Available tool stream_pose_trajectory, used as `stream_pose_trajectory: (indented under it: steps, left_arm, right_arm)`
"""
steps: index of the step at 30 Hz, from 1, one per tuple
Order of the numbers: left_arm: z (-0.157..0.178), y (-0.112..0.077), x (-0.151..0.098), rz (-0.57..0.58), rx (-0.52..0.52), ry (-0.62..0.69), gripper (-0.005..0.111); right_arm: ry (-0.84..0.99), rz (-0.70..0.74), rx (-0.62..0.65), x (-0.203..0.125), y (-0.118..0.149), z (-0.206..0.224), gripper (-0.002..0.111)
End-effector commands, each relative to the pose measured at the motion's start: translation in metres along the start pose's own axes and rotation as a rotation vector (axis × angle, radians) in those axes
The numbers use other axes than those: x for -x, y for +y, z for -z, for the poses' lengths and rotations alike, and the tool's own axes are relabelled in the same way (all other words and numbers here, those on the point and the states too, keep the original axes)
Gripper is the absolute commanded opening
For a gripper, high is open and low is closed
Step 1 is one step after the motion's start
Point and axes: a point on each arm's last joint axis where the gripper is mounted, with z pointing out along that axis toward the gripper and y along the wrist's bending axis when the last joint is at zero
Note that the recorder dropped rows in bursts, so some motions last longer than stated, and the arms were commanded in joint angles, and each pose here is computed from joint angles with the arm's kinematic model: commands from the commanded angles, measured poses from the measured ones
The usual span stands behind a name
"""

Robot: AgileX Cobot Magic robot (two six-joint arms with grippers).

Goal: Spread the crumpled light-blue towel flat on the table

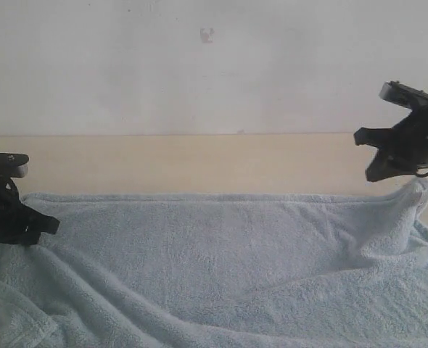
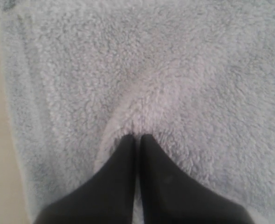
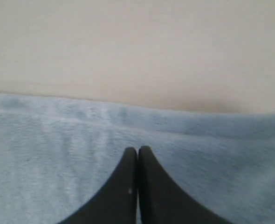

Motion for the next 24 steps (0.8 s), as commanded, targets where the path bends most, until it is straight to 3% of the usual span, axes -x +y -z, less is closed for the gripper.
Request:
stream_pose_trajectory:
  steps: [1,5,11,15,20,24]
  left_arm:
    - [0.005,0.001,0.000,0.012,-0.007,0.005,0.004]
    - [0.004,0.004,-0.002,0.024,-0.006,0.011,0.004]
    - [0.006,0.017,-0.004,0.077,0.010,0.009,0.004]
    - [0.007,0.025,-0.006,0.103,0.012,0.019,0.004]
    - [0.008,0.025,-0.007,0.139,-0.003,0.025,0.004]
    - [0.020,0.023,0.000,0.197,-0.020,-0.022,0.004]
  right_arm:
    - [0.075,-0.062,-0.061,-0.011,-0.024,0.010,0.000]
    - [0.087,-0.067,-0.021,-0.034,-0.028,-0.007,0.000]
    - [0.085,-0.108,-0.081,-0.063,-0.039,-0.025,0.000]
    - [0.012,-0.112,-0.065,-0.054,-0.028,-0.004,0.000]
    - [-0.116,-0.018,-0.093,-0.041,-0.007,0.049,0.000]
    - [-0.051,-0.036,-0.182,-0.048,-0.009,0.062,0.000]
